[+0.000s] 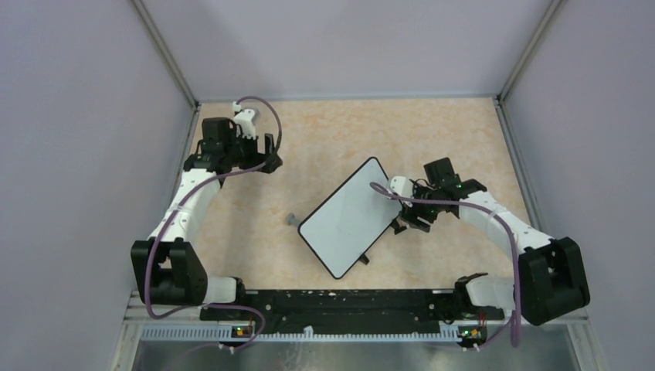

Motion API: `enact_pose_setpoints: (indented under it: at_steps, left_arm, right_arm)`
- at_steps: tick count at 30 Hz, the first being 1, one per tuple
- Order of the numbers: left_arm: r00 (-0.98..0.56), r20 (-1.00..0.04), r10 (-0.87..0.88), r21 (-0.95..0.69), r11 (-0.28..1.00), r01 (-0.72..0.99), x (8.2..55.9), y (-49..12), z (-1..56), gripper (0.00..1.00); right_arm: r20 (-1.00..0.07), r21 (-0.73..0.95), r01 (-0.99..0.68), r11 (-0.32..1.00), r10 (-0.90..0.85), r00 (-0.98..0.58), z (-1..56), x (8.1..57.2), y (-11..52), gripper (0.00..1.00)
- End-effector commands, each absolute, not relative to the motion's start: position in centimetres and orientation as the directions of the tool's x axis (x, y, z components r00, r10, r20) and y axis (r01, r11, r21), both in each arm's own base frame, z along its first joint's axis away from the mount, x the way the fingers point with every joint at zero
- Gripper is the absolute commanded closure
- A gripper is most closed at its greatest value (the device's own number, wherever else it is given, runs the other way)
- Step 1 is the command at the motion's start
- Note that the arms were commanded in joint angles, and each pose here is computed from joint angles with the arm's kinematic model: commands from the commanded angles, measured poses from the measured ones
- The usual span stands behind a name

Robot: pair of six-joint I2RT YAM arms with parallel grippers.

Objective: Write a sentence on the whiteboard
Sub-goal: Move the whiteboard to the center of the board, then pick up the whiteboard marker from the center of the board.

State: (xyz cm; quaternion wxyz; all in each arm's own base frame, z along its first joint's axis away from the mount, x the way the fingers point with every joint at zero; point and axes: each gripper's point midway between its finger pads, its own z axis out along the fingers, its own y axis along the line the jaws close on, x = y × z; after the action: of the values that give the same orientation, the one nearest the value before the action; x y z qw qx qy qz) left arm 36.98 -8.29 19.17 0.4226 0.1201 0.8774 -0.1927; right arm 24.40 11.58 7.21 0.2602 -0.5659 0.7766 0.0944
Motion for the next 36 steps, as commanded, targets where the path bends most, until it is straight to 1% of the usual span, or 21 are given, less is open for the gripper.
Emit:
enact_pose_setpoints:
  at_steps: [1,7,10,15,18,25,29,33,36]
  left_arm:
    - [-0.568,-0.819,0.08,-0.221,0.87,0.44,36.4,-9.1,20.7,0.01]
    - [-0.578,-0.811,0.089,-0.237,0.854,0.464,36.1,-9.5,20.5,0.01]
    - [-0.578,-0.811,0.094,-0.236,0.85,0.47,36.0,-9.6,20.4,0.01]
    - [-0.576,-0.812,0.097,-0.243,0.84,0.485,35.9,-9.8,20.4,0.01]
    - [-0.574,-0.813,0.098,-0.243,0.839,0.487,35.9,-9.9,20.4,0.01]
    - [-0.567,-0.817,0.107,-0.235,0.835,0.498,35.8,-9.9,20.7,0.01]
    - [-0.561,-0.82,0.116,-0.236,0.824,0.515,35.6,-10.1,21.0,0.01]
    - [-0.558,-0.82,0.124,-0.241,0.81,0.535,35.4,-10.5,21.4,0.01]
    - [-0.547,-0.826,0.132,-0.232,0.806,0.545,35.3,-10.7,21.8,0.01]
  right_arm:
    - [-0.499,-0.229,-0.96,0.161,-0.866,-0.027,6.3,25.8,11.5,0.34]
    - [-0.538,-0.227,-0.97,0.085,-0.841,0.052,5.0,26.4,12.1,0.37]
    - [-0.52,-0.199,-0.979,0.039,-0.851,0.072,3.9,26.1,11.9,0.39]
    - [-0.47,-0.12,-0.993,-0.006,-0.88,0.062,1.5,25.1,11.1,0.52]
    - [-0.441,-0.083,-0.996,-0.023,-0.896,0.057,0.4,24.2,10.4,0.58]
    - [-0.429,-0.094,-0.995,-0.032,-0.901,0.07,0.3,22.2,9.6,0.77]
    - [-0.425,-0.132,-0.991,-0.026,-0.901,0.081,0.9,21.6,9.3,0.88]
    - [-0.466,-0.116,-0.993,0.02,-0.884,0.037,2.5,21.1,9.8,1.0]
    - [-0.531,-0.108,-0.991,0.084,-0.847,-0.014,5.3,21.6,11.1,1.0]
